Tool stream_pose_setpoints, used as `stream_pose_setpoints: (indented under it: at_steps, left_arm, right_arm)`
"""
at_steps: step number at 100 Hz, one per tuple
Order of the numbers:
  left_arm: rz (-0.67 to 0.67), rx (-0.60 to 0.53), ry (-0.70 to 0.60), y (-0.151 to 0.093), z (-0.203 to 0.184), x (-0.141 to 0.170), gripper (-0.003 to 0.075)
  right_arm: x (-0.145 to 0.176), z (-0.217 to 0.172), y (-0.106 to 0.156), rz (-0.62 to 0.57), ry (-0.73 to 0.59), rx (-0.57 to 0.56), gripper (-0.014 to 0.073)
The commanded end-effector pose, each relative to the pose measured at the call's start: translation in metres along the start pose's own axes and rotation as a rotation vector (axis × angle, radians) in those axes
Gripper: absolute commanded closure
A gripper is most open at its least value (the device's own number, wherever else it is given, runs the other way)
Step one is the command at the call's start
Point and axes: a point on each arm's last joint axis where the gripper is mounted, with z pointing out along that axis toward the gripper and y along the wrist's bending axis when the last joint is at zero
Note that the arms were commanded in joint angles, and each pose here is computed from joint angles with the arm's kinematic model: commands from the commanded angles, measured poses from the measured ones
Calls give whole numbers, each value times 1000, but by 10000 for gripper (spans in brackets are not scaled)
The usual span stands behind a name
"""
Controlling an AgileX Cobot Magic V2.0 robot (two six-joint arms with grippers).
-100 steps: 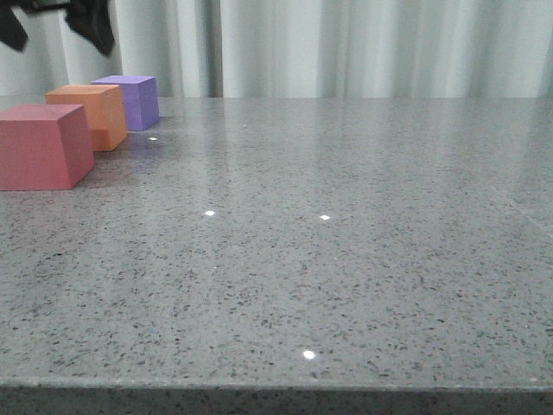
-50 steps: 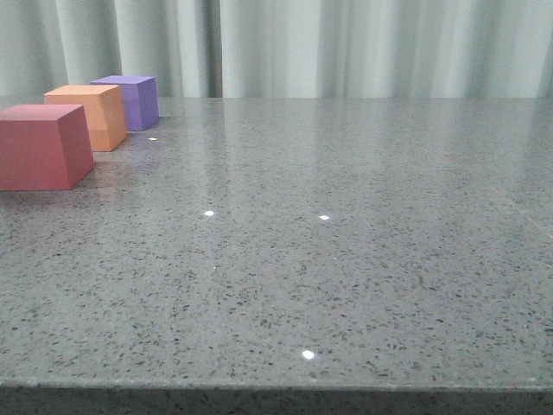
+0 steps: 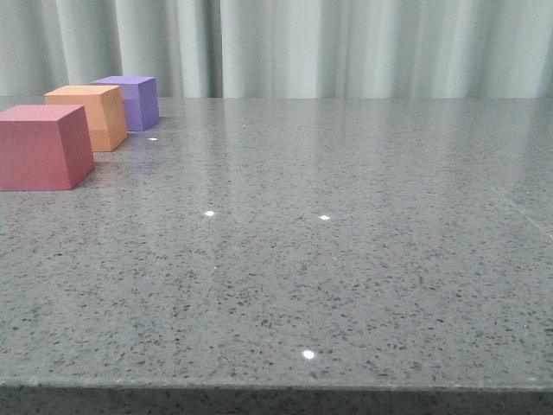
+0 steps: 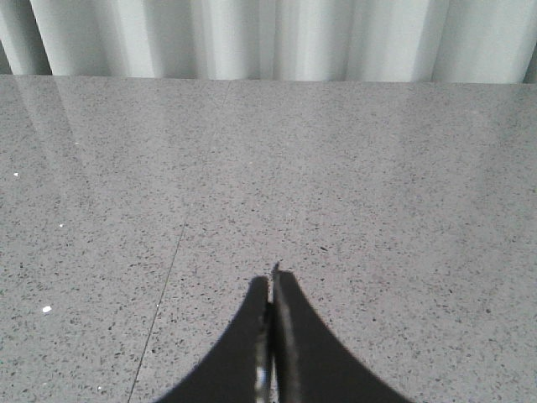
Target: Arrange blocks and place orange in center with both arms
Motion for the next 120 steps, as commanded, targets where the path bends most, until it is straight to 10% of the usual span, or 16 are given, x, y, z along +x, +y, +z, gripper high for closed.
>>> stream_pose_setpoints:
  at_steps: [1,22,120]
  left_arm:
    - [-10,20,-116,0,-12,-7,383]
    - [-15,23,-146,1,-21,-2,740]
    - [-68,53,-165,-1,-21,-4,741]
  right_arm:
    - [-15,0,1,-19,-96,-10,664]
    - [-15,0,1,-19,-96,-10,664]
    - [-15,0,1,-19,-96,-10,664]
